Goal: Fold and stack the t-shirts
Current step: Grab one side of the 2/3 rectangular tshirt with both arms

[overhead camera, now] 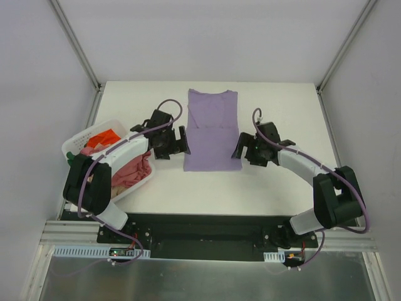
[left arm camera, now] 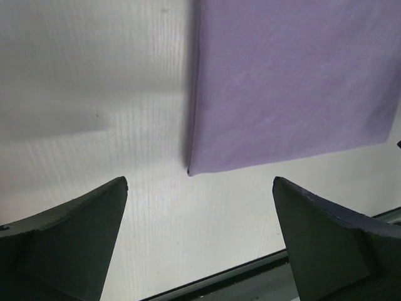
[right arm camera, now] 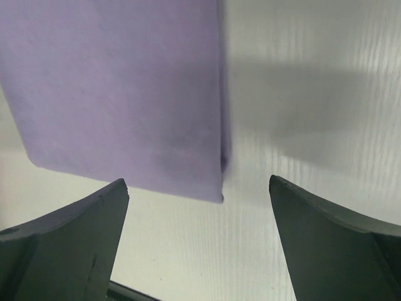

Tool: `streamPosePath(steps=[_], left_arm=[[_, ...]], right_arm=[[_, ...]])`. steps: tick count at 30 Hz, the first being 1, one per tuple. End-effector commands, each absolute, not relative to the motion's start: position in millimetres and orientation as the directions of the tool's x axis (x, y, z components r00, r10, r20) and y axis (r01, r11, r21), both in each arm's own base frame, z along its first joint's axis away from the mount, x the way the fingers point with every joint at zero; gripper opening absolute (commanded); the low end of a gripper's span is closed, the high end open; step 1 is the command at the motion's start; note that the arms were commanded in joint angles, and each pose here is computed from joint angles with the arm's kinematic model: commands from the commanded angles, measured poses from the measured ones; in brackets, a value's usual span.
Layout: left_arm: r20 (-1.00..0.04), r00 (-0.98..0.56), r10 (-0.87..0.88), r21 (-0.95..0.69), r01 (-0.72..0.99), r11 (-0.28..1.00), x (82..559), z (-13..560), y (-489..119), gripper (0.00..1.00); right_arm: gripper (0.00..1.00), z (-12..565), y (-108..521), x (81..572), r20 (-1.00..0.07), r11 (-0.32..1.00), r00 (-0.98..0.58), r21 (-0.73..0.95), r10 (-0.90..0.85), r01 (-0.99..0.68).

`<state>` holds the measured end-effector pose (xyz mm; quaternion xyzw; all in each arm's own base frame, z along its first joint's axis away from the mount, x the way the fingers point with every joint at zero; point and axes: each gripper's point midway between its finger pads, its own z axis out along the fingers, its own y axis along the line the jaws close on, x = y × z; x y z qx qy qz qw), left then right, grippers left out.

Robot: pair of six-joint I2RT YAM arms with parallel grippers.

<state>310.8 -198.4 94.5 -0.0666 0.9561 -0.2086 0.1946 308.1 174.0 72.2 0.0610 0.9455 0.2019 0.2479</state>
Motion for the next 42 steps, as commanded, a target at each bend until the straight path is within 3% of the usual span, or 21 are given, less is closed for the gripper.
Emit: streamPosePath(steps=[1, 8, 14, 16, 25, 26, 27, 40, 42], left_arm=[[-0.256, -0.929, -0.268, -0.502, -0.109, 0.858, 286.6, 74.7, -209.1, 0.99], [-0.186, -0.94, -0.287, -0.491, -0.164, 0.856, 275.4, 43.2, -212.9, 0.96], [-0.115, -0.952, -0.285, -0.485, -0.197, 0.852, 270.5, 25.4, -219.0, 0.65], [-0.104, -0.955, -0.279, -0.481, -0.197, 0.854, 271.0, 21.5, -220.1, 0.48], [-0.057, -0.963, -0.262, -0.462, -0.208, 0.862, 267.5, 6.1, -226.2, 0.24], [-0.054, -0.963, -0.266, -0.457, -0.213, 0.864, 267.1, 4.1, -225.6, 0.17], [-0.05, -0.963, -0.266, -0.455, -0.215, 0.864, 266.2, 3.1, -225.1, 0.02], [-0.065, -0.957, -0.284, -0.434, -0.23, 0.871, 262.9, 4.0, -218.1, 0.0], [-0.071, -0.956, -0.285, -0.431, -0.228, 0.873, 263.9, 4.3, -217.4, 0.0]], right_arm=[[0.96, 63.2, 183.5, 287.5, -0.351, 0.847, -0.875, 0.519, 0.334, 0.115], [0.97, 40.9, 180.5, 284.1, -0.308, 0.817, -0.851, 0.535, 0.426, 0.216], [0.96, 23.2, 182.6, 274.3, -0.233, 0.784, -0.847, 0.547, 0.479, 0.293], [0.94, 21.4, 183.7, 274.0, -0.224, 0.768, -0.837, 0.562, 0.499, 0.307], [0.84, 11.1, 180.5, 261.7, -0.187, 0.753, -0.832, 0.559, 0.522, 0.347], [0.83, 9.3, 180.5, 259.6, -0.182, 0.754, -0.834, 0.556, 0.521, 0.35], [0.82, 7.7, 180.4, 257.9, -0.175, 0.754, -0.836, 0.554, 0.521, 0.353], [0.62, -13.4, 166.8, 239.4, -0.147, 0.782, -0.842, 0.479, 0.519, 0.398], [0.54, -17.8, 162.2, 239.2, -0.159, 0.791, -0.838, 0.458, 0.522, 0.406]])
